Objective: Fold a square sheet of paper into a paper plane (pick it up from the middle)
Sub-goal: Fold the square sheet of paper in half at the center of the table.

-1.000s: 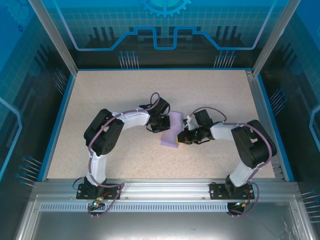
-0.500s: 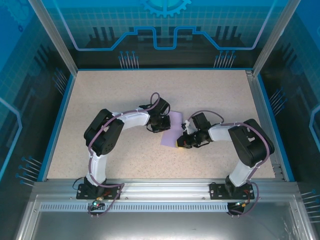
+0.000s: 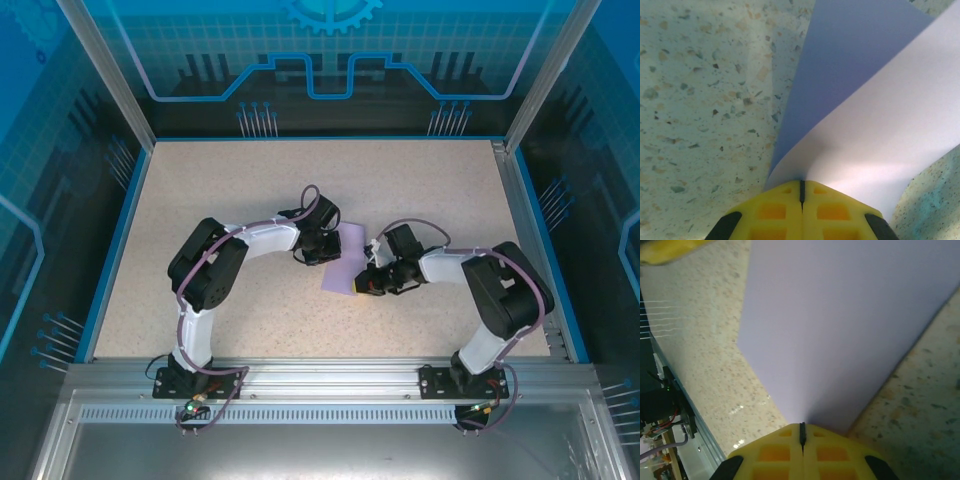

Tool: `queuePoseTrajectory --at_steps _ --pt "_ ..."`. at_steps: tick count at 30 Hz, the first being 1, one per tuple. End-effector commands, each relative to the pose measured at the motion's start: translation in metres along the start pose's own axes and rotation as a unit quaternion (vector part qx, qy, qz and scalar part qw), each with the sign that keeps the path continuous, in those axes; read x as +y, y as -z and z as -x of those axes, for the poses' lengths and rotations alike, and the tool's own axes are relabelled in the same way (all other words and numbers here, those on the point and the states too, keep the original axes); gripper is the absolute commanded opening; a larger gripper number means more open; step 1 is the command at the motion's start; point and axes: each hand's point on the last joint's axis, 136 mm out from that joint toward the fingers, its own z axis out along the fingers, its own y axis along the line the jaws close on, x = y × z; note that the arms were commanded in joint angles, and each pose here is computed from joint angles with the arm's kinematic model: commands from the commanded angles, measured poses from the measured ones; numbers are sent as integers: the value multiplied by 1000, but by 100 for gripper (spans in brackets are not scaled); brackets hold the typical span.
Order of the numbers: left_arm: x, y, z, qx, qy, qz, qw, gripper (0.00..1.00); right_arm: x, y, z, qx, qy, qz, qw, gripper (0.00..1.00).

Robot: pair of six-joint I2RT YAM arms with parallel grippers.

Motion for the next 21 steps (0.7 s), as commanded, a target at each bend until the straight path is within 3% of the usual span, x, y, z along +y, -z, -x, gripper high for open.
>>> queuePoseTrajectory --at_steps 1,5,11,16,21 --pt "30 -20 -24 40 5 42 998 0 -12 -10 -13 24 -7 -12 1000 1" --pt "32 -19 -24 41 5 44 998 0 -10 4 -7 19 -5 -24 1000 1" --pt "31 -19 -24 40 5 43 998 0 20 41 52 -57 15 17 998 1" --pt "33 -20 -25 42 6 46 998 0 19 39 100 -83 8 30 996 1" --pt "36 -23 -28 49 8 50 998 0 6 37 118 -82 2 19 996 1"
